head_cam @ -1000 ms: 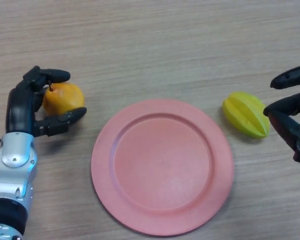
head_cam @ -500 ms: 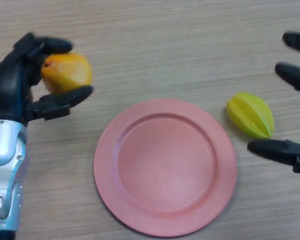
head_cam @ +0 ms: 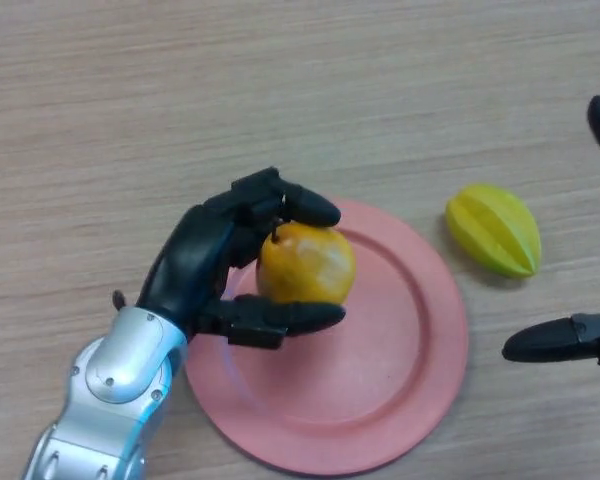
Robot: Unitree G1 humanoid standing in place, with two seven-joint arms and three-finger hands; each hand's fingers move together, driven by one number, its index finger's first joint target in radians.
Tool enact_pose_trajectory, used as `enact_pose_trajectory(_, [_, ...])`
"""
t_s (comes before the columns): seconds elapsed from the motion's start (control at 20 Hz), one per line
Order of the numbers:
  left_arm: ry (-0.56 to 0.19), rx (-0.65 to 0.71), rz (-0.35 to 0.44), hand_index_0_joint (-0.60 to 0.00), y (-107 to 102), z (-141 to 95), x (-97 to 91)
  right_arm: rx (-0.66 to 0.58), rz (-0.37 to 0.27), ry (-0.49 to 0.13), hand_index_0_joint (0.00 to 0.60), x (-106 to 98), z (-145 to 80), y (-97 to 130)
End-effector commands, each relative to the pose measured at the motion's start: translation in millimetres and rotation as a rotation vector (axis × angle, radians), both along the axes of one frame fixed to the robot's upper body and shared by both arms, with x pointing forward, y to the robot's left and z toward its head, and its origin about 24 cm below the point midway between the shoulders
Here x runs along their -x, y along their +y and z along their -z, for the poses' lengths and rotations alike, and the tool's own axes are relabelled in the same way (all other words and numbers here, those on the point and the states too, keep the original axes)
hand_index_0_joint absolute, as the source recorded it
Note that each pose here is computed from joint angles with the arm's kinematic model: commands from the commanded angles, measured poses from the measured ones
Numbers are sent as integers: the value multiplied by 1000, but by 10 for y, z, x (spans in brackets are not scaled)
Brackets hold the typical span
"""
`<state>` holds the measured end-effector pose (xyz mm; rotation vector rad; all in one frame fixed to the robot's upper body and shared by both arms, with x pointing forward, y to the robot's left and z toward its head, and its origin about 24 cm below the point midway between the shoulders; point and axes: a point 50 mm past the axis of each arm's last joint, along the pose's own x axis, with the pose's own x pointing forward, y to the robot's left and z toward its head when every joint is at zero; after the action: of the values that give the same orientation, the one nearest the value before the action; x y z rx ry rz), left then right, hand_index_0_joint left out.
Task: Pick up the yellow pear and place it on the plate
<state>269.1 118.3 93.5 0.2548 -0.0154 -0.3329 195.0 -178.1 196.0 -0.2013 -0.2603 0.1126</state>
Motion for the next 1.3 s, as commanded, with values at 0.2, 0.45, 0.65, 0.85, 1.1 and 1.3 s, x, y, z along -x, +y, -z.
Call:
enact_pose_trajectory(0.2, [-138,-40,71,-600,-46,-17,-25,27,-18,-181,0,116,-226,-60])
enact_pose_trajectory(0.45, [-122,-88,12,-450,16,14,-83,40,-25,-179,0,79,-221,-51])
enact_pose_trajectory(0.65, [-147,-171,-35,0,168,-56,-82,36,-39,-166,0,42,-209,-30])
enact_pose_trajectory(0.85, [-137,-102,-61,0,287,-215,29,20,-61,-142,0,35,-174,-15])
enact_pose_trajectory(1.1, [-204,-25,-101,0,621,-562,181,29,-74,-149,0,-40,-174,2])
enact_pose_trajectory(1.3, [-351,70,-160,0,880,-932,331,41,-91,-147,0,-92,-132,8])
